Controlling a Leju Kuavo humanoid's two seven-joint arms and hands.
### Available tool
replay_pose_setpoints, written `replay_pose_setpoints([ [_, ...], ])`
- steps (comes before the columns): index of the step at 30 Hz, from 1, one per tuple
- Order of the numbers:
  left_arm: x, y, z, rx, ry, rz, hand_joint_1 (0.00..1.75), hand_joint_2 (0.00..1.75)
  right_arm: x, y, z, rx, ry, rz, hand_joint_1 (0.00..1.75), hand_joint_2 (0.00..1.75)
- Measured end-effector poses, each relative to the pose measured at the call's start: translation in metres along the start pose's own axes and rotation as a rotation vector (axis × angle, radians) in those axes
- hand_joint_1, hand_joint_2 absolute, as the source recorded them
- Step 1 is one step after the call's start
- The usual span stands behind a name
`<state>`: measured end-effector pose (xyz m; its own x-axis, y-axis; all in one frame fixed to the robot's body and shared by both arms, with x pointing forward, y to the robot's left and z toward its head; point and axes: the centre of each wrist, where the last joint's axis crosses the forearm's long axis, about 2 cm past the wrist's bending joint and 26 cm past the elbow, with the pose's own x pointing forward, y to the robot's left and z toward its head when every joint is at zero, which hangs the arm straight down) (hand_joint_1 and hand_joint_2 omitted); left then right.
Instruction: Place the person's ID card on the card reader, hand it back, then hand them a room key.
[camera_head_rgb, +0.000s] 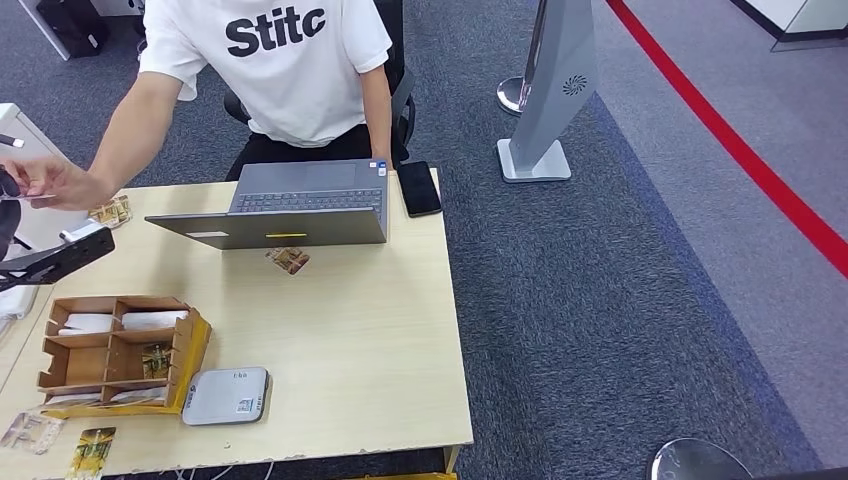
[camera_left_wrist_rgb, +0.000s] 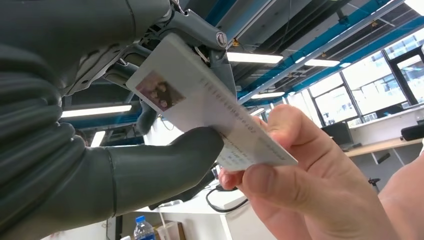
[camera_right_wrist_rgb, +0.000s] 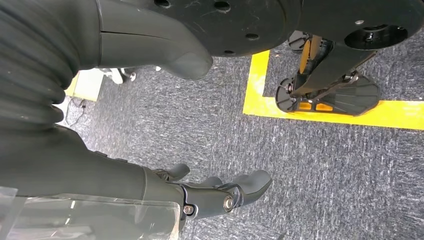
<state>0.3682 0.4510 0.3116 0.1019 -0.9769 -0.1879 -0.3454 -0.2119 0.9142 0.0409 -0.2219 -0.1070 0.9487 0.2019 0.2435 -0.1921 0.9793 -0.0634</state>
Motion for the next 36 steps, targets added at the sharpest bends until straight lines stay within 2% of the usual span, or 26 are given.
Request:
replay_pose_setpoints([
  [10, 0.000, 0.001, 0.002, 0.021, -0.003, -0.003, 1.75, 1.75, 0.000, 0.000, 0.000, -0.001, 0.000, 0.001, 0.00, 1.75],
  [14, 0.019, 0.004, 0.016, 0.147, -0.050, 0.035, 1.75, 1.75, 0.000, 0.000, 0.000, -0.012, 0.003, -0.014, 0.00, 1.75],
  [18, 0.057, 0.003, 0.050, 0.283, -0.129, 0.120, 1.75, 1.75, 0.000, 0.001, 0.000, -0.023, 0.010, -0.034, 0.00, 1.75],
  [22, 0.088, -0.004, 0.088, 0.341, -0.177, 0.204, 1.75, 1.75, 0.000, 0.004, 0.001, -0.025, 0.021, -0.055, 0.00, 1.75],
  [28, 0.138, -0.023, 0.163, 0.352, -0.157, 0.327, 1.75, 1.75, 0.001, 0.009, 0.002, -0.024, 0.034, -0.109, 0.00, 1.75],
  [32, 0.153, -0.028, 0.193, 0.290, -0.117, 0.412, 1.75, 1.75, 0.000, 0.009, 0.002, -0.029, 0.037, -0.131, 0.00, 1.75],
  [36, 0.159, -0.030, 0.209, 0.221, -0.083, 0.483, 1.75, 1.75, -0.001, 0.009, 0.002, -0.032, 0.041, -0.138, 0.00, 1.75],
])
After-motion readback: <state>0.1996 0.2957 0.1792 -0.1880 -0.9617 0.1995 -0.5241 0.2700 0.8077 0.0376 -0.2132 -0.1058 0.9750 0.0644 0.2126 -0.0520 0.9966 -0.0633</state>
